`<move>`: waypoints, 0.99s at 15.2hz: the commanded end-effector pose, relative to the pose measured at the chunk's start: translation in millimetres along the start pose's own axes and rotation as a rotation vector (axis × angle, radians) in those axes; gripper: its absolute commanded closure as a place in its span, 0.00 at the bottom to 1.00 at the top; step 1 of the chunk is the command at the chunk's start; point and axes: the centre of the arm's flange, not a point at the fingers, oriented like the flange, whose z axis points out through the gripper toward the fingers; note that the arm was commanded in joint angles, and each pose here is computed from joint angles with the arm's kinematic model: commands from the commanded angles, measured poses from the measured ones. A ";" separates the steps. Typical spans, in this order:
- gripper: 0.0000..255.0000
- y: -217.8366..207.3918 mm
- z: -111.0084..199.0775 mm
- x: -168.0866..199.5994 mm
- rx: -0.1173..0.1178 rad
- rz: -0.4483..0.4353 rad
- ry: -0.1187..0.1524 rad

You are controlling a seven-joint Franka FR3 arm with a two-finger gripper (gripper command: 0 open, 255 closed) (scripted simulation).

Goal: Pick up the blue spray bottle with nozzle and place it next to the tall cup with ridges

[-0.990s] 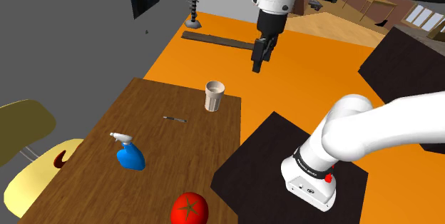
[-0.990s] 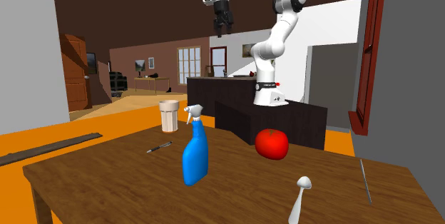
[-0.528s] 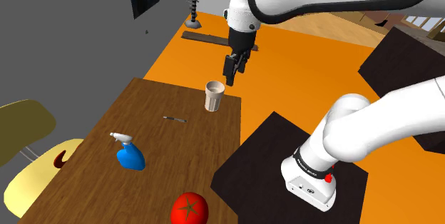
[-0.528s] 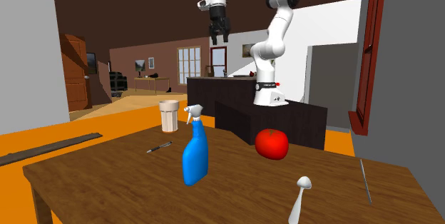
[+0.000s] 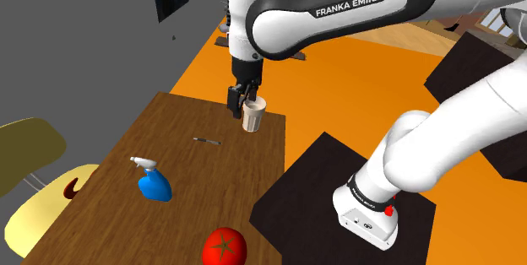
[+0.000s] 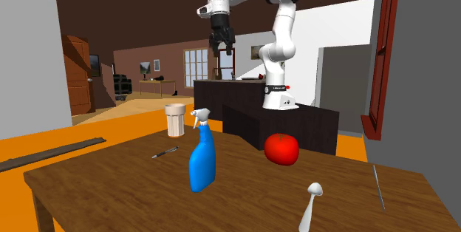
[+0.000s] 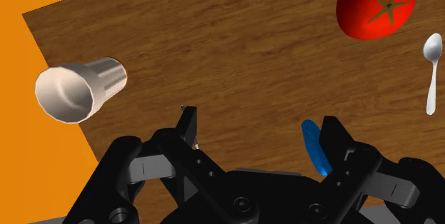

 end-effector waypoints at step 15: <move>0.00 -118.5 102.2 137.8 -0.012 -0.125 0.043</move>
